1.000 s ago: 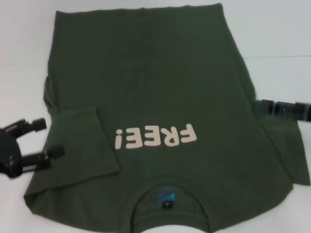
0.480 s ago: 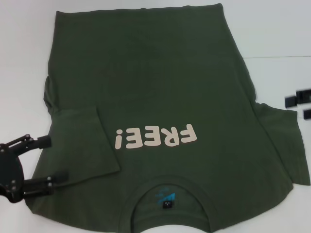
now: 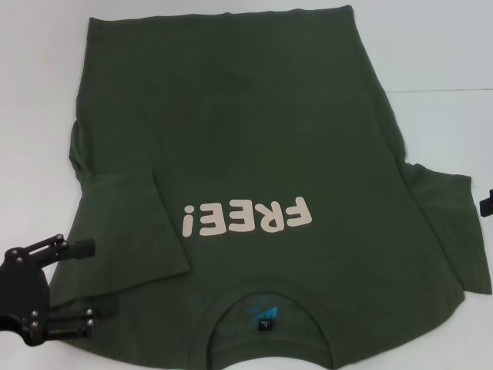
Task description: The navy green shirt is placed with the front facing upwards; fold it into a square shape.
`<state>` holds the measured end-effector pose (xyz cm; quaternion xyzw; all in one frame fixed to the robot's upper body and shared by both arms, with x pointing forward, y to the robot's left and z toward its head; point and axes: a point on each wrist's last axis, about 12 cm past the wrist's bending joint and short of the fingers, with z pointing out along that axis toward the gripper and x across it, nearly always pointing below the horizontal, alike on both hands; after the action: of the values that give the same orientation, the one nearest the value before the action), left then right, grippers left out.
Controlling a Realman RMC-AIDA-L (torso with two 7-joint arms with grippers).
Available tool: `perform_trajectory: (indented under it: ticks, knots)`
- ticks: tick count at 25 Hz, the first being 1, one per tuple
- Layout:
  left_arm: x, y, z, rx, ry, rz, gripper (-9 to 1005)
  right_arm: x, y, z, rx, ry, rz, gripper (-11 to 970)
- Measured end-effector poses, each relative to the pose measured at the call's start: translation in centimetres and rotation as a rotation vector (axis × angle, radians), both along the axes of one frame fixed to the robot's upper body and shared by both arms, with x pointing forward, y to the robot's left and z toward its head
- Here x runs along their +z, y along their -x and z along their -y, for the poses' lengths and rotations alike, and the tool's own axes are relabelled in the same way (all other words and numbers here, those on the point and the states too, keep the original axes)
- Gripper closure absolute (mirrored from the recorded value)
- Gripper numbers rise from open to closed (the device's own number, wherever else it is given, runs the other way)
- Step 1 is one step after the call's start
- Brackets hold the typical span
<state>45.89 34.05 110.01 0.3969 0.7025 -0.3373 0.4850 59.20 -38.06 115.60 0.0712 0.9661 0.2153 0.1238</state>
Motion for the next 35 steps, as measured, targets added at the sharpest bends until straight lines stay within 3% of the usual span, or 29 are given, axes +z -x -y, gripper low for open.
perform_trajectory:
  ticks: [10, 35]
  knots:
    - [-0.5, 0.1, 0.3, -0.012, 0.007, 0.008, 60, -2.5, -0.2, -0.4, -0.021, 0.0, -0.01, 72]
    - [-0.7, -0.2, 0.6, -0.012, 0.0, 0.007, 60, -4.6, -0.4, -1.8, -0.017, -0.006, 0.004, 74]
